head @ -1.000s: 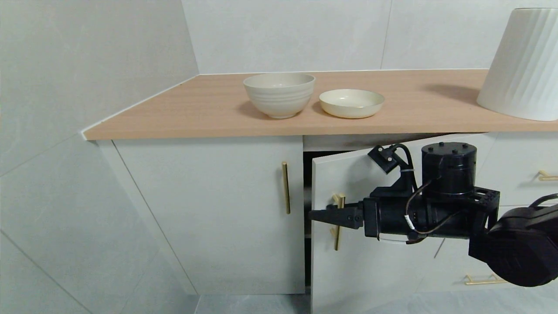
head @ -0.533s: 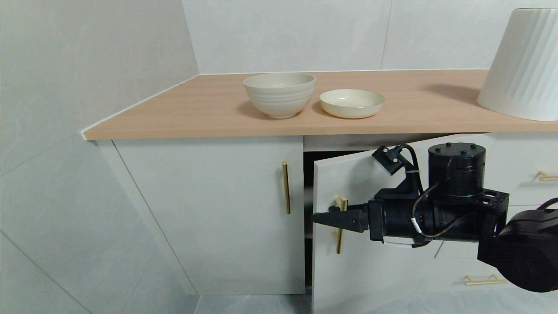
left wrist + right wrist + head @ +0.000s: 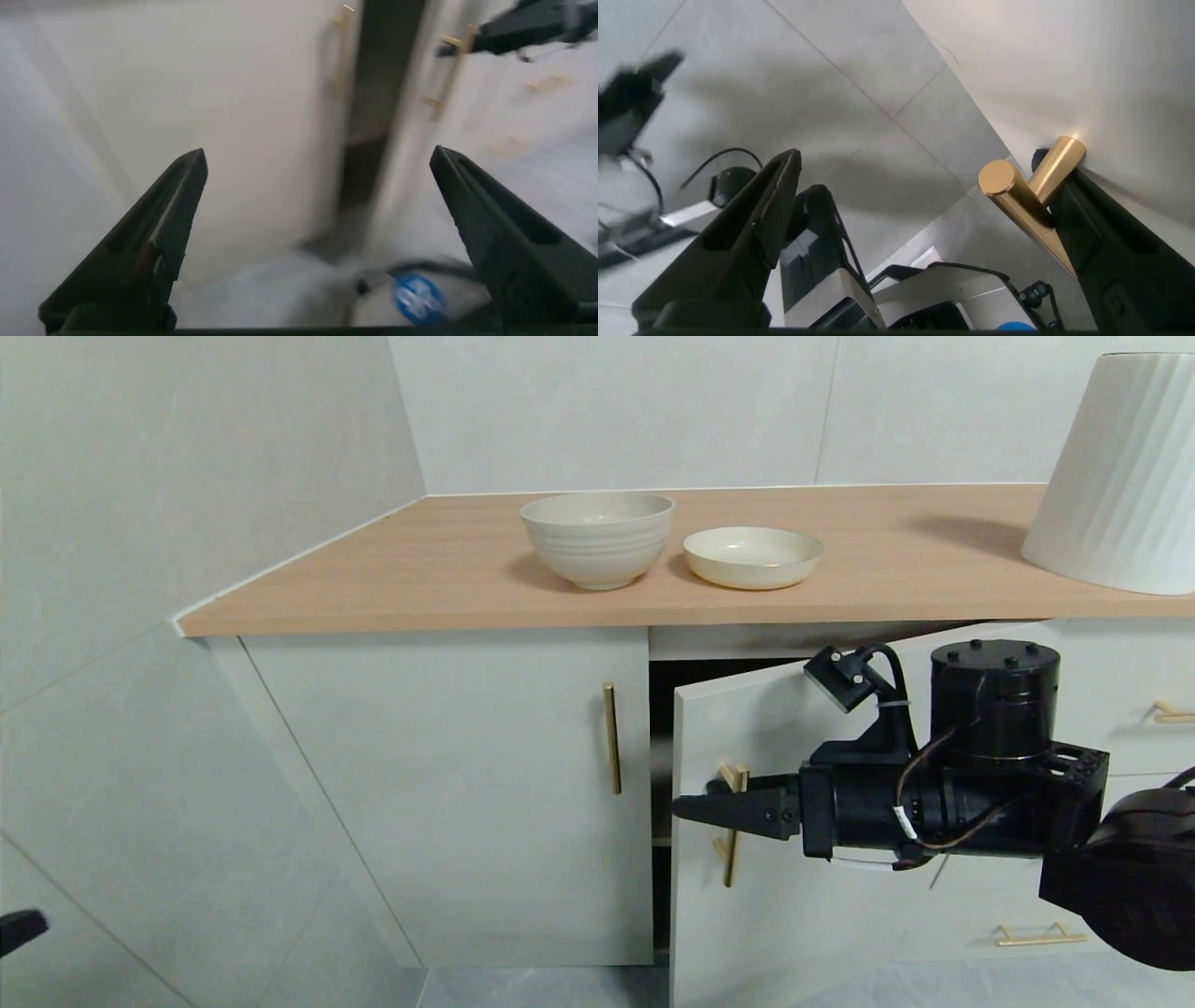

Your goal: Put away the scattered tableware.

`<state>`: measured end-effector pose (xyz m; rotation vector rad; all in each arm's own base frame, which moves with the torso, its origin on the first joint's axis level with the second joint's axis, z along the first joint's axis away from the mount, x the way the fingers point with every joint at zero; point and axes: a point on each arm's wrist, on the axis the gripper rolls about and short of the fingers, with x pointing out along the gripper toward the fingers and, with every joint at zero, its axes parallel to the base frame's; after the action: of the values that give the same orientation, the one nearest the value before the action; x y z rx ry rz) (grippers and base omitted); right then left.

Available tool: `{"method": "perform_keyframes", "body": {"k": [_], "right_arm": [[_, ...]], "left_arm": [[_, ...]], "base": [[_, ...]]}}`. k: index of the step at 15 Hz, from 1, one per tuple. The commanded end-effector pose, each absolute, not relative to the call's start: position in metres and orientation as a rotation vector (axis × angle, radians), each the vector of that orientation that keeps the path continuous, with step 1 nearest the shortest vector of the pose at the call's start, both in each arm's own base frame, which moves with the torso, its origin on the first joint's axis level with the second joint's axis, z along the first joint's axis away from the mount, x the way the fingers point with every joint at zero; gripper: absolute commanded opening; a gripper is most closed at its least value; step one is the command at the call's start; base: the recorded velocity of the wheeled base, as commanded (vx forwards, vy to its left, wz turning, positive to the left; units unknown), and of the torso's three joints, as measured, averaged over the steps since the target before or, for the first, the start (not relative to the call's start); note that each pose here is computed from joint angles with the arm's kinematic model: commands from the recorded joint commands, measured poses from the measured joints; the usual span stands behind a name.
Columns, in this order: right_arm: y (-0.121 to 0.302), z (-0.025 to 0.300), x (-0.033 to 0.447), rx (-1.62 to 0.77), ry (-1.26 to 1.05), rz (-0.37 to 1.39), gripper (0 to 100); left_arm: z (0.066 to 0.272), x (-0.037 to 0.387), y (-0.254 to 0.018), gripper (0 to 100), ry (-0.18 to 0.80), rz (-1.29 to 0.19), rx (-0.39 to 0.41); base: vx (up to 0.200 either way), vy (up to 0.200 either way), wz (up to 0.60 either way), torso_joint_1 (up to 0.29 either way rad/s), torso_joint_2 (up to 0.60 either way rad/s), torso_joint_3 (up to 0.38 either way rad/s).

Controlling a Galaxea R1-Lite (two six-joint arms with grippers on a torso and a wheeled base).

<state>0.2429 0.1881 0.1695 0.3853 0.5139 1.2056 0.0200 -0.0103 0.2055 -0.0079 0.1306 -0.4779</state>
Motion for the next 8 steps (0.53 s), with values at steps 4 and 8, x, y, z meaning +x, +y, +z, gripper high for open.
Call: {"method": "perform_keyframes", "body": {"k": [4, 8], "right_arm": [[0.187, 0.169, 0.242, 0.385, 0.515, 1.207, 100], [0.191, 0.168, 0.238, 0.382, 0.524, 1.222, 100]], "left_arm": [[0.179, 0.147, -0.048, 100, 0.589, -0.746, -0.136], [0.142, 0.165, -0.06, 100, 0.686, -0.773, -0.147]], "base": [[0.0, 0.0, 0.0, 0.0, 0.0, 0.0], [0.0, 0.0, 0.0, 0.0, 0.0, 0.0]]}}
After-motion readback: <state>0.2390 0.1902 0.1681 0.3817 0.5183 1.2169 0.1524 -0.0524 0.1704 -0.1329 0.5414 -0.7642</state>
